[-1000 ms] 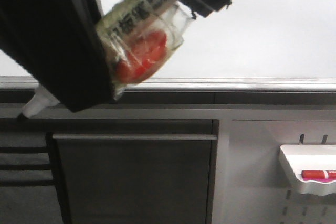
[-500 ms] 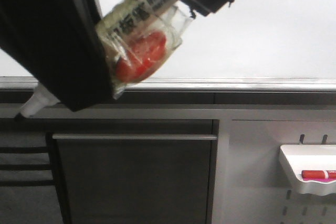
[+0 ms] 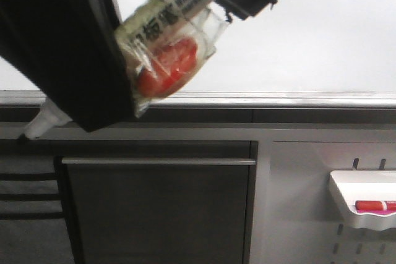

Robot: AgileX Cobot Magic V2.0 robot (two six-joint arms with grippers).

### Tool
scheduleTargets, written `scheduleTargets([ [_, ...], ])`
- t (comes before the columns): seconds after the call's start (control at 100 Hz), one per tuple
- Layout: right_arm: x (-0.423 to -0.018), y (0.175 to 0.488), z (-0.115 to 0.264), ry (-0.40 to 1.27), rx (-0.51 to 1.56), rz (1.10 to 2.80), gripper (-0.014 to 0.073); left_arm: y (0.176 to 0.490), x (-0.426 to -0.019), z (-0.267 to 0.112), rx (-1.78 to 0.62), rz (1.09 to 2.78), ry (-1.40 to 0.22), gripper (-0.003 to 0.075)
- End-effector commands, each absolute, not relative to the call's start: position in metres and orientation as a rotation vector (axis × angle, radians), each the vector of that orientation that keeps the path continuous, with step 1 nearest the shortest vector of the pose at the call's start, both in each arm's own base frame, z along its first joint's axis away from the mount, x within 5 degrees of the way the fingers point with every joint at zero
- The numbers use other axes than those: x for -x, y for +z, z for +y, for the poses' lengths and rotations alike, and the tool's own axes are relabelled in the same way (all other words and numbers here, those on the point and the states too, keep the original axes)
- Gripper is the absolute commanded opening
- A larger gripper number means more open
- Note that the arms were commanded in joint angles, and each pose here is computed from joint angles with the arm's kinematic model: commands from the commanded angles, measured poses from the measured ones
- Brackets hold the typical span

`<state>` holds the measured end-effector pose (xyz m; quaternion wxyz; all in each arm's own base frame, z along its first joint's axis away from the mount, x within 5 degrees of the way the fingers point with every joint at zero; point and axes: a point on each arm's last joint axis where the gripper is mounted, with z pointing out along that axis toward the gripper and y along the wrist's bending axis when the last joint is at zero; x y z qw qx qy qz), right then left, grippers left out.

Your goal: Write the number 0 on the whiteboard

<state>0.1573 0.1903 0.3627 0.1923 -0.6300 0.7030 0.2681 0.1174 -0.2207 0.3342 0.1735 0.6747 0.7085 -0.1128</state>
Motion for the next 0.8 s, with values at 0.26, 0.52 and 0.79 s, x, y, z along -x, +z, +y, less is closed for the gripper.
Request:
scheduleTargets([
  [0.26, -0.152, 0.379, 0.19, 0.787, 1.748, 1.9, -0.0015, 0.353, -0.116, -0.225, -1.841, 1.897, -0.383, 0.0146],
  [0.52, -0.151, 0.383, 0.183, 0.726, 1.747, 1.89, -0.0015, 0.362, -0.115, -0.222, -1.781, 1.857, -0.397, 0.0431],
  [0.79, -0.158, 0.401, 0.145, 0.63, 1.556, 1.93, -0.0015, 0.407, -0.106, -0.179, -1.527, 1.748, -0.425, 0.043],
])
